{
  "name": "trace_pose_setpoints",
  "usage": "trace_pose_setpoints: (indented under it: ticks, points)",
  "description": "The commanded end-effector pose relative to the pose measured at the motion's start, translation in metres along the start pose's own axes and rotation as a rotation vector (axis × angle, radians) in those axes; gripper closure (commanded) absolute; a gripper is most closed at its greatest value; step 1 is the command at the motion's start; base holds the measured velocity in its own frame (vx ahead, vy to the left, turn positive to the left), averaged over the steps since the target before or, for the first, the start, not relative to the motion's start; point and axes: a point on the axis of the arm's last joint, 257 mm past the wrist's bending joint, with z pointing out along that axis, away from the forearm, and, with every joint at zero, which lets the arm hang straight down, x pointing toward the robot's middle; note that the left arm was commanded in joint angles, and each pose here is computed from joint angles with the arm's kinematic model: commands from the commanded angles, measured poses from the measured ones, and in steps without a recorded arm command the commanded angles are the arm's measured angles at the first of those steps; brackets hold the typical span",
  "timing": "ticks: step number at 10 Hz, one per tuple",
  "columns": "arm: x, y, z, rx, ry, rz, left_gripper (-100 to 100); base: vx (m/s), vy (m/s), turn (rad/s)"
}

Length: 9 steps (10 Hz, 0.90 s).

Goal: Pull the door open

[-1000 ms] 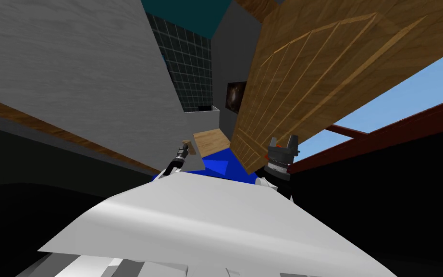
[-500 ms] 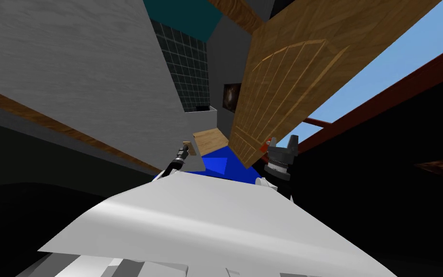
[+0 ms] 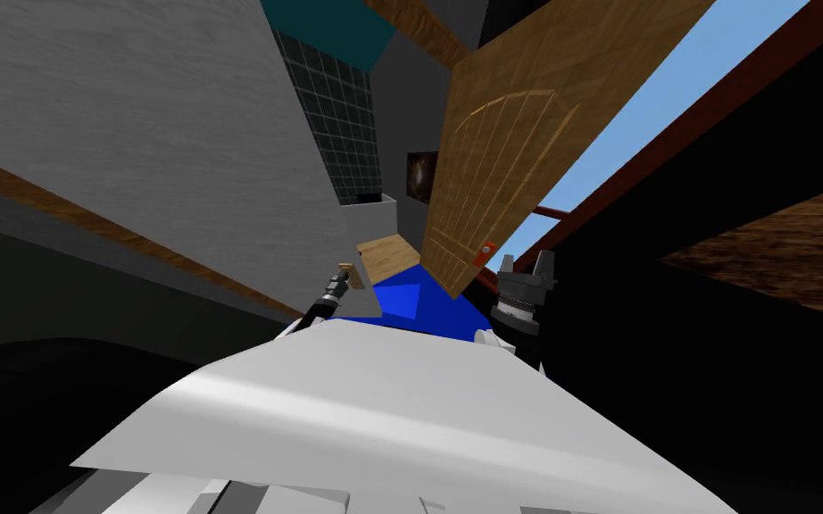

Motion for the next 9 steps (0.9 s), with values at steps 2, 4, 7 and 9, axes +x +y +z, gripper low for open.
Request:
trace_pose_setpoints:
  ticks: [2,4,7,9]
  points:
    - [0.000,0.001,-0.0078,-0.001,0.020,-0.001,100,-0.240,0.045,-0.120]
    - [0.001,0.006,-0.0137,-0.015,0.028,-0.002,100,-0.131,0.039,-0.085]
    - [0.000,0.005,-0.0208,-0.009,0.051,0.000,100,-0.199,0.062,-0.147]
    - [0.000,0.003,-0.0262,-0.006,0.069,0.000,100,-0.222,0.054,-0.138]
